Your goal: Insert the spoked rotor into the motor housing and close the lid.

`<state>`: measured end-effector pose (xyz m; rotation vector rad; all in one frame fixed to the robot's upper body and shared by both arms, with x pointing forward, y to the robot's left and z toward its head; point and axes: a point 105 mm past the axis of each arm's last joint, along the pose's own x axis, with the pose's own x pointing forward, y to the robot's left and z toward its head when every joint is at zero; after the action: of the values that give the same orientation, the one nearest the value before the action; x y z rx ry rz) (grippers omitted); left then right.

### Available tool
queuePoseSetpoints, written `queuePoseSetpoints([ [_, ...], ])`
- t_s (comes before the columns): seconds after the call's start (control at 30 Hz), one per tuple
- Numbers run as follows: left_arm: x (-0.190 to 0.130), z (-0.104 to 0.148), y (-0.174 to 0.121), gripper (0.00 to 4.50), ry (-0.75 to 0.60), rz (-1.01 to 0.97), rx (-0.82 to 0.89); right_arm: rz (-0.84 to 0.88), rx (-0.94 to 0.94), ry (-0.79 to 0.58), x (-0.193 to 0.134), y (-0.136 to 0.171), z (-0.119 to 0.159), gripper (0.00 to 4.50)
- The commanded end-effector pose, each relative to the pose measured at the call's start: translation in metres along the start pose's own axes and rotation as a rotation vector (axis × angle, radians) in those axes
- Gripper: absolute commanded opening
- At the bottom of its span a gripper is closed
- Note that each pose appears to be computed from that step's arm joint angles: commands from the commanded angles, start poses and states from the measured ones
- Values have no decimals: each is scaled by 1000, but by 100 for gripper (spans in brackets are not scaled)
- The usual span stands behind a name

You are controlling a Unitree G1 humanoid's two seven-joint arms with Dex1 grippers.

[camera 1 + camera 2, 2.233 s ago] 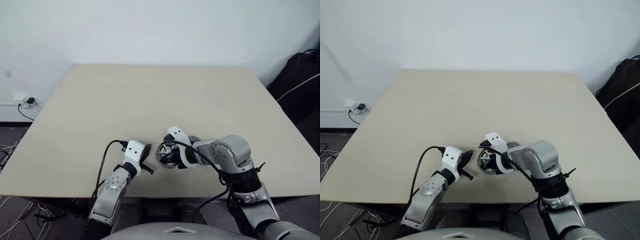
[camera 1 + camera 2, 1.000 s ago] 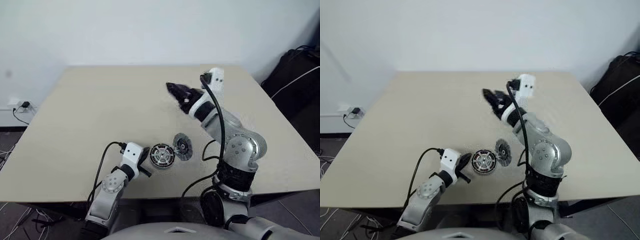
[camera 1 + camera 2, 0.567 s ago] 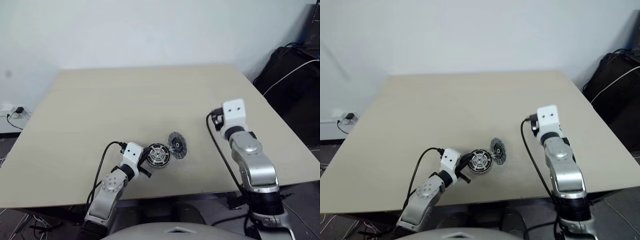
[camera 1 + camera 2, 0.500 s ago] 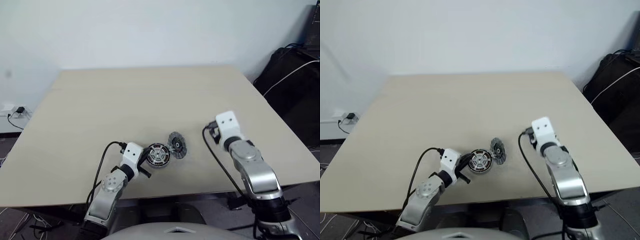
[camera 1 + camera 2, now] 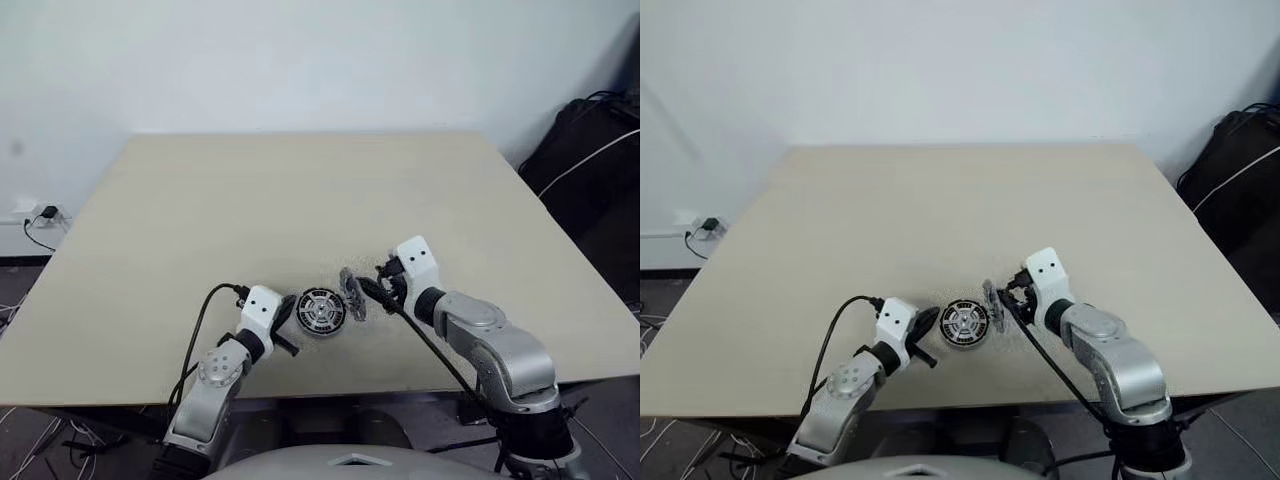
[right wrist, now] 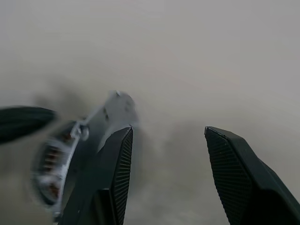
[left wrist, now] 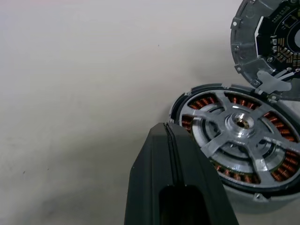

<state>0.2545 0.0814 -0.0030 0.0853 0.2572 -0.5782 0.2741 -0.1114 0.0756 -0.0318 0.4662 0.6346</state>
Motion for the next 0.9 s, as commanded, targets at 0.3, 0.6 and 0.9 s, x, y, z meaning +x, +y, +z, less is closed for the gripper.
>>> queuePoseSetpoints([
  [0.3, -5, 25, 0, 0, -110, -21, 58, 95, 39, 57, 4, 12, -11, 261],
  [0.6, -5, 24, -2, 0, -105, -41, 62, 143, 74, 88, 21, 17, -26, 261],
  [0.9, -5, 24, -2, 0, -103, -38, 60, 143, 41, 42, 45, 14, -11, 261],
])
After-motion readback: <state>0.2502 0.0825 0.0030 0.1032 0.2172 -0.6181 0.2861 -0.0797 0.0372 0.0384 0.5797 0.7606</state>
